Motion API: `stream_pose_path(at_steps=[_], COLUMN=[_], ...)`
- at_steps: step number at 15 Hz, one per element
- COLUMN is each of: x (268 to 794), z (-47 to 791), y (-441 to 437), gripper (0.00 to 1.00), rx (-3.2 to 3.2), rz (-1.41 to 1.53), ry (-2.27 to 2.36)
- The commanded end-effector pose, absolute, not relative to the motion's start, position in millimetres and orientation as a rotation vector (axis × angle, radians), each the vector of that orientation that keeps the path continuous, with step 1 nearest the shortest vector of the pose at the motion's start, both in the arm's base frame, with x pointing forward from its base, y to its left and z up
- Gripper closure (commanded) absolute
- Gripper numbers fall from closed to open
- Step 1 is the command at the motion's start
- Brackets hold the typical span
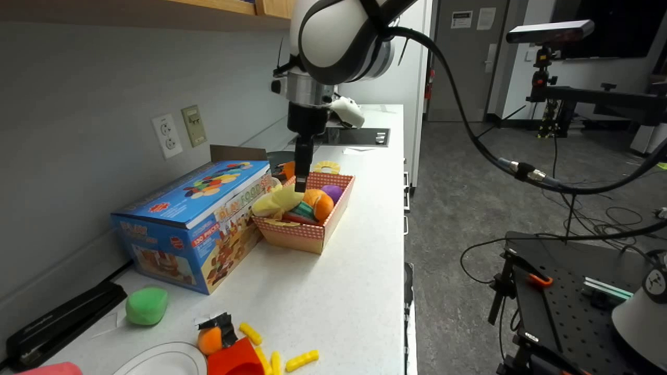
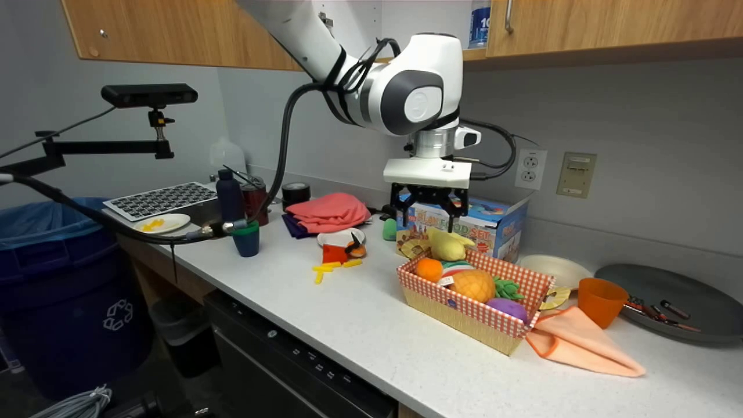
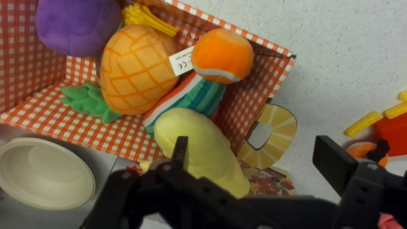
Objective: Pick up the banana plush toy from the basket and put it inside the open upper cabinet
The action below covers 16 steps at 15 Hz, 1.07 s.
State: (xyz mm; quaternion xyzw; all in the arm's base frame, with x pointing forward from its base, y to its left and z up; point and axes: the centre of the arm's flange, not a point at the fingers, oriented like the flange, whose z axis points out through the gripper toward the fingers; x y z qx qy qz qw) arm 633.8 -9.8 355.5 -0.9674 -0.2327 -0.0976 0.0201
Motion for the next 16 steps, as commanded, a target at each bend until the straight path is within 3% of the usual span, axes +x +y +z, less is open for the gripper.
stream_pose_path(at_steps=[1,5,16], x=[642,648,652], z=[353,347,347], y=[-6,-3,-5], gripper=[0.00,0.00,0.00], rx=[-2.919,-2.890,-2.895], rz=[-0.523,-0.650,-0.607], ry=[-0.767,-0.803,-0.723])
